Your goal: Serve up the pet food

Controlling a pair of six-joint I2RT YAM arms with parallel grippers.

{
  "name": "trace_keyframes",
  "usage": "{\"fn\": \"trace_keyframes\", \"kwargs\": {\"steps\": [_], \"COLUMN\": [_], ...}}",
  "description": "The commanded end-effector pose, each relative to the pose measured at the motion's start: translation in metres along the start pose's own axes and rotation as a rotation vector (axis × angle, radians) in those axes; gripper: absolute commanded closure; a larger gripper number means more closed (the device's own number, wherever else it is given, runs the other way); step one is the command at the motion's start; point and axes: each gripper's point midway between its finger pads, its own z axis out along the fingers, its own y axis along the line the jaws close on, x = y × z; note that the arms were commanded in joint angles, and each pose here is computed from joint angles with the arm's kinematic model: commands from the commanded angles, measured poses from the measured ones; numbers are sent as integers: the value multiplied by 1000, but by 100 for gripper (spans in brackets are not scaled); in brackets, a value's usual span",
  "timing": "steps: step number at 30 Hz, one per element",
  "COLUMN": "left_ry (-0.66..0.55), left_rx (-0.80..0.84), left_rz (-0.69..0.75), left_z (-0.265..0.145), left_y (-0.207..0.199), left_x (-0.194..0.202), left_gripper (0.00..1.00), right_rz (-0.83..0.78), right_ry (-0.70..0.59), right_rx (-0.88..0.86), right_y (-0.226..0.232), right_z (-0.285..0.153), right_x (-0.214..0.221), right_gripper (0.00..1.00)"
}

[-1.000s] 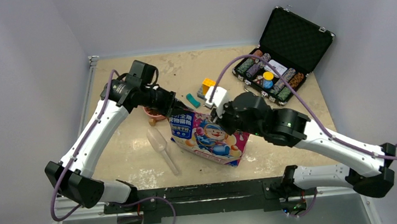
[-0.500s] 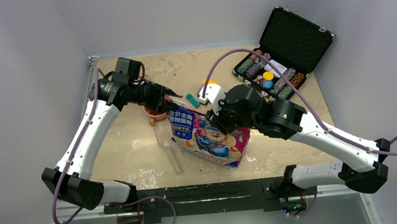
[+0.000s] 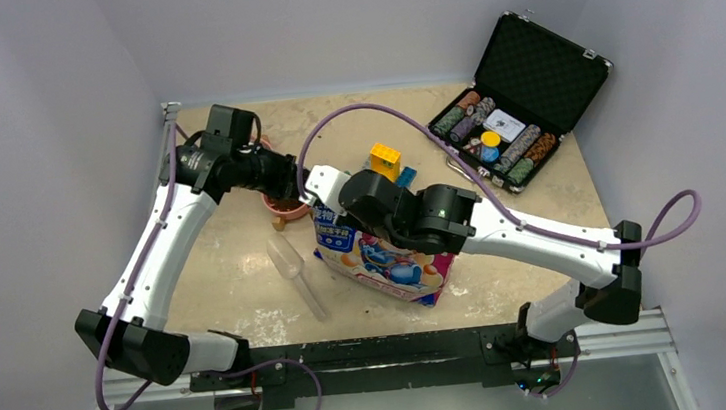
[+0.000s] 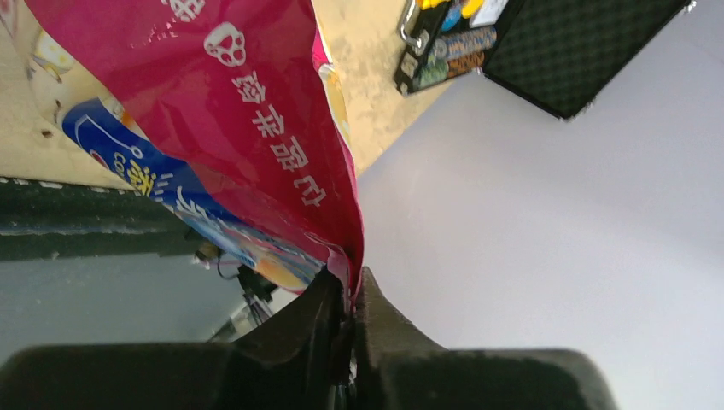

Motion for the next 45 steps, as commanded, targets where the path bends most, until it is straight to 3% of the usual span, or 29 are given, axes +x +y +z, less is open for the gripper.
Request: {"fn": "trace_keyframes", "kwargs": {"steps": [1,6,11,16,17,19,20,21,25,27,33,39,45], "left_ry": [-35,-71,-153,-145,-143,-134,-129,-119,-92,-97,-179,-232,-199], "left_rx": [65,19,-28,-19,-13,1,15,19,20,-3,-79,-95,-86], "left_rz": [29,14,36,28,26,19,16,6,-21,-39,-82,-101,-104], "left_z": [-6,-6,-30,-34,-35,-35,-34,-33,-31,-31,-32,-41,-41], "left_y": [-6,-3,-3,-2,-2,-2,-4,-3,0,5,19,23,25], "left_x": [-9,-16,-29,-31,-30,-28,-27,-26,-22,-23,-44,-64,-57], "left_gripper": [96,100,100,100,100,100,100,100,100,100,100,100,100], "right_rz": [90,243,274,259,253,239,231,229,204,193,307,499,568], "right_ry": [-72,-117,-79,-25,-13,-2,-5,-5,20,29,75,0,-71], "right_rx": [21,-214,-182,-193,-194,-186,-185,-184,-143,-88,62,-41,-80], "right_y": [-29,10,6,11,11,9,9,9,2,-8,-37,-16,-15], "right_z": [-55,-75,-76,-75,-75,-76,-76,-76,-71,-71,-100,-119,-114], "right_x": [5,28,46,66,69,74,74,74,75,75,114,145,127], "right_gripper": [100,100,100,100,94,71,55,49,68,99,100,100,100]}}
